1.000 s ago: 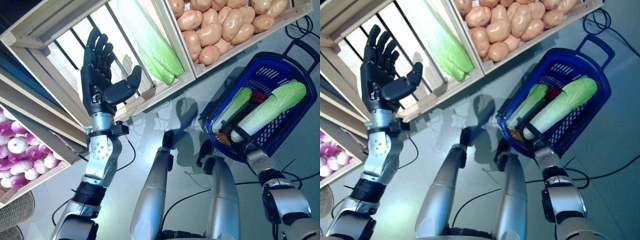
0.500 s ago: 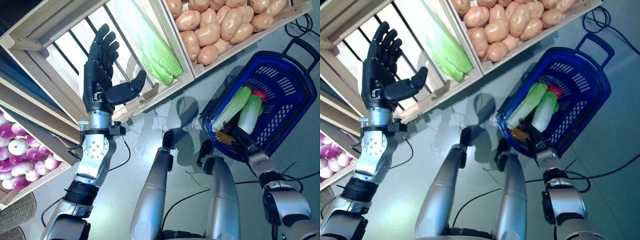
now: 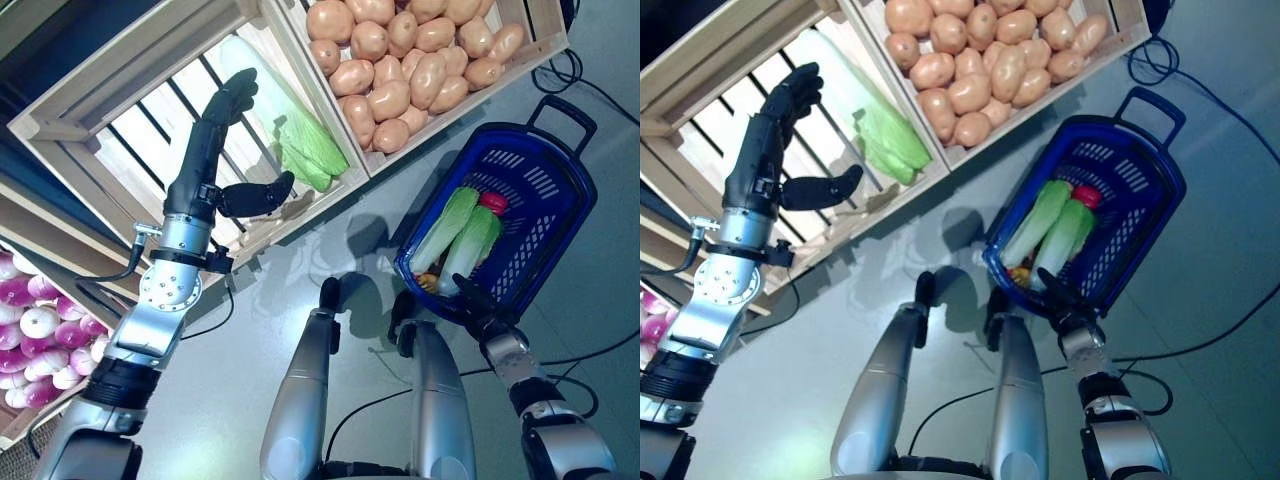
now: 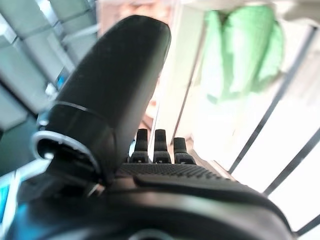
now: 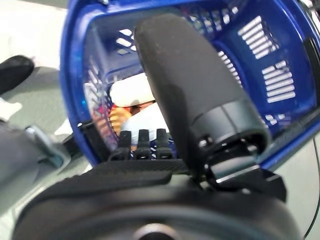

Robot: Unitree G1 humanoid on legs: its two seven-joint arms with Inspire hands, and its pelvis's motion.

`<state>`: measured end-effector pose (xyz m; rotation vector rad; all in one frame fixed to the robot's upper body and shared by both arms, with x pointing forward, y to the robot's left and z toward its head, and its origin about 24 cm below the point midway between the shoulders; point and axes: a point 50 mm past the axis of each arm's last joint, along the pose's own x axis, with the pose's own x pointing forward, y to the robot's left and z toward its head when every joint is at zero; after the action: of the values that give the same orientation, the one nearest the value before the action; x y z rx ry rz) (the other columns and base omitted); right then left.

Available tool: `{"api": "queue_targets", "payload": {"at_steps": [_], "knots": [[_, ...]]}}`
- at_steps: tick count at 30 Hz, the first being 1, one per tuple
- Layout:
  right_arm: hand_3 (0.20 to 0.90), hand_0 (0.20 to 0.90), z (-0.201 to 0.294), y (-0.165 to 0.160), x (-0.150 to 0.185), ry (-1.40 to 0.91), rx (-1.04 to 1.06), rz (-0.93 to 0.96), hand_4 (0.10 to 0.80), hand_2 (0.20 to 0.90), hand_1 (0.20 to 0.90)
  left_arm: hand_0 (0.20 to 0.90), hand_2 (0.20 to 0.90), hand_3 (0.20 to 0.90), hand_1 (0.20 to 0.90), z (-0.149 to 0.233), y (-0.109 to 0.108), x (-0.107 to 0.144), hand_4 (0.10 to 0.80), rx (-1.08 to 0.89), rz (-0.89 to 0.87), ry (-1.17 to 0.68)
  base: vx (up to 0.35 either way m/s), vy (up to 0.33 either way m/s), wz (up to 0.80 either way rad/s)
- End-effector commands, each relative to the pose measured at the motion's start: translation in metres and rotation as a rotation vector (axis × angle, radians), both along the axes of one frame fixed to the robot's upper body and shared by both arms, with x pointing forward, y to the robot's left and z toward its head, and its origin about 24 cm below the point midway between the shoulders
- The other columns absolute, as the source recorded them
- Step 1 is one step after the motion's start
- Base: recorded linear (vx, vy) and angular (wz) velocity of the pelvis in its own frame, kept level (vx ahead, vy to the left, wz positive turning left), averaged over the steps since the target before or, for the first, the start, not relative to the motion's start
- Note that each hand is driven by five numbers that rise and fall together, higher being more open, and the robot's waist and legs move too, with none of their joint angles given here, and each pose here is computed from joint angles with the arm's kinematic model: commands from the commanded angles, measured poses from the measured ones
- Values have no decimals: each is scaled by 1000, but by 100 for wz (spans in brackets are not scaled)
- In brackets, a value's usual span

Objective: Put vegetables into the basket

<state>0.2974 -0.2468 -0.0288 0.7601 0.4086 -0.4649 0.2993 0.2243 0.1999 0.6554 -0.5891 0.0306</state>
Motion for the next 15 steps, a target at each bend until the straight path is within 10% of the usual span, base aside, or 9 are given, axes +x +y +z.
{"api": "queue_targets", "payload": {"at_steps": [1, 15], "knots": [[900, 900, 14, -14, -2, -101, -113, -4, 800, 900, 900, 900, 900, 900, 900, 55, -4, -12, 800, 127, 69, -312, 32, -14, -5], [900, 900, 22, -33, -4, -70, -195, 21, 800, 900, 900, 900, 900, 900, 900, 71, 1, -7, 800, 965, 375, -452, 5, 26, 0]]}}
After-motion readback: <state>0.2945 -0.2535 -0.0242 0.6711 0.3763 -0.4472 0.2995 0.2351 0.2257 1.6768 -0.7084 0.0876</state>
